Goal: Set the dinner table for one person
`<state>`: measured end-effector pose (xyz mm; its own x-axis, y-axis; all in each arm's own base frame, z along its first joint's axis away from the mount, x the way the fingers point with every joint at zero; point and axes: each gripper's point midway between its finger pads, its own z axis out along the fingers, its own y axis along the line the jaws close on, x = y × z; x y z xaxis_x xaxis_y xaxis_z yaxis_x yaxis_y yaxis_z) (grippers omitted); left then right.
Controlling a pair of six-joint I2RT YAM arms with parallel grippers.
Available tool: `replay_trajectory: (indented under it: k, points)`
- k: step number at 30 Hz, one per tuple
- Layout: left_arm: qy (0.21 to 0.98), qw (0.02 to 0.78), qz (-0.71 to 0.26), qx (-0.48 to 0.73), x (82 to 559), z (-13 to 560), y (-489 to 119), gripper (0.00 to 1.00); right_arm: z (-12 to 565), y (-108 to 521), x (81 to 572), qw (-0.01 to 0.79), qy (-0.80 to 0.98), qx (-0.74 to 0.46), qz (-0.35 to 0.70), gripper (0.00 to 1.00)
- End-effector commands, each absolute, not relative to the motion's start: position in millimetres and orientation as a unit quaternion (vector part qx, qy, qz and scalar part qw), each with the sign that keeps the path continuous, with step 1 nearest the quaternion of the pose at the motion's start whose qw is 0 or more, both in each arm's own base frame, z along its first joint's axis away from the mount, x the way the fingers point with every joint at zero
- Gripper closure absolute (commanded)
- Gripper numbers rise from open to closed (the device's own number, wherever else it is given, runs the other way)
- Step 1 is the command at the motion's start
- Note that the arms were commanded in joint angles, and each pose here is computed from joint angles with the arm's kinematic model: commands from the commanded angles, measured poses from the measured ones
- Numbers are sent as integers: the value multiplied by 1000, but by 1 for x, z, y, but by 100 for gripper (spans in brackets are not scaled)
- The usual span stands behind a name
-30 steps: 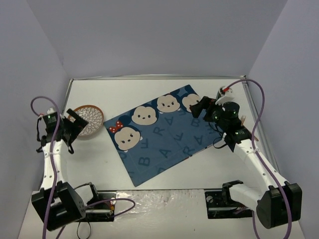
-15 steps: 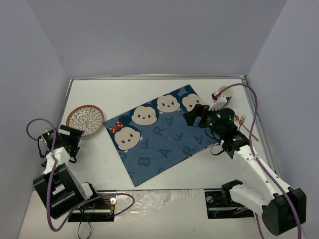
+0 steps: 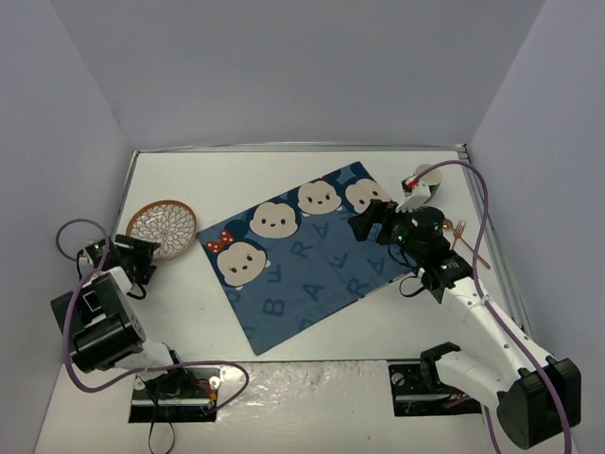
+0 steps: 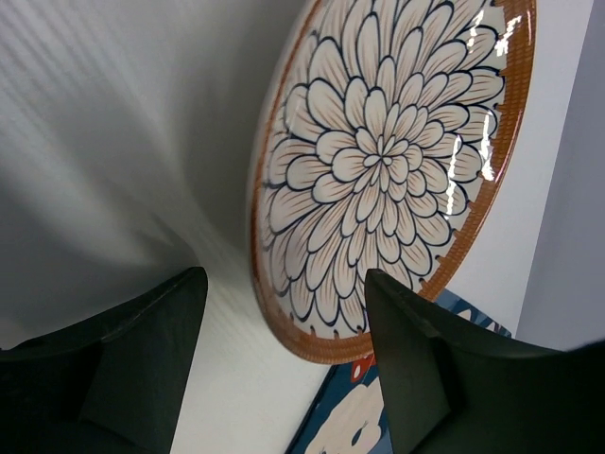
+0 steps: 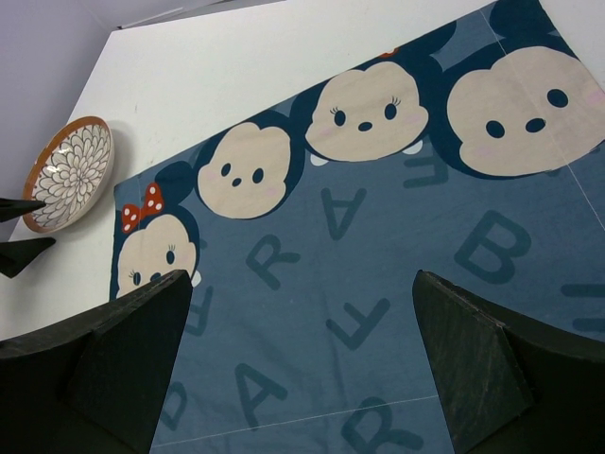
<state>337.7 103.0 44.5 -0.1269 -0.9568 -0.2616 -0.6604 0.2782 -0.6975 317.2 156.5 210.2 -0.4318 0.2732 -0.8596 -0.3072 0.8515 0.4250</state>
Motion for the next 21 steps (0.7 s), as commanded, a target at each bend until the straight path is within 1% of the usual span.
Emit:
replay_trajectory:
  k: [1,4,5,7,9,13,14,15,18,21]
  points:
    - [706,384,-205,-559,357,58,117,40,234,157,323,569,774,-13,277,0]
    - [703,377,-200,-569,357,51,119,46,233,157,323,569,774,-12,276,0]
    - [702,374,-201,-571,358,49,119,49,233,156,323,570,775,-11,274,0]
    - [701,372,-200,-575,358,48,120,59,232,155,323,570,775,-10,272,0]
    - [701,372,-196,-577,358,47,121,74,232,155,323,571,775,-9,272,0]
    - [702,368,-190,-579,357,46,123,94,233,154,322,572,774,-9,271,0]
    - [702,367,-190,-580,357,46,123,97,233,154,322,572,774,-8,270,0]
    - [702,365,-190,-581,357,46,123,100,233,153,322,573,774,-8,270,0]
    - [701,368,-200,-577,360,50,121,100,233,153,322,573,774,-7,268,0]
    - [700,378,-219,-565,364,68,117,100,234,151,322,575,774,-6,266,0]
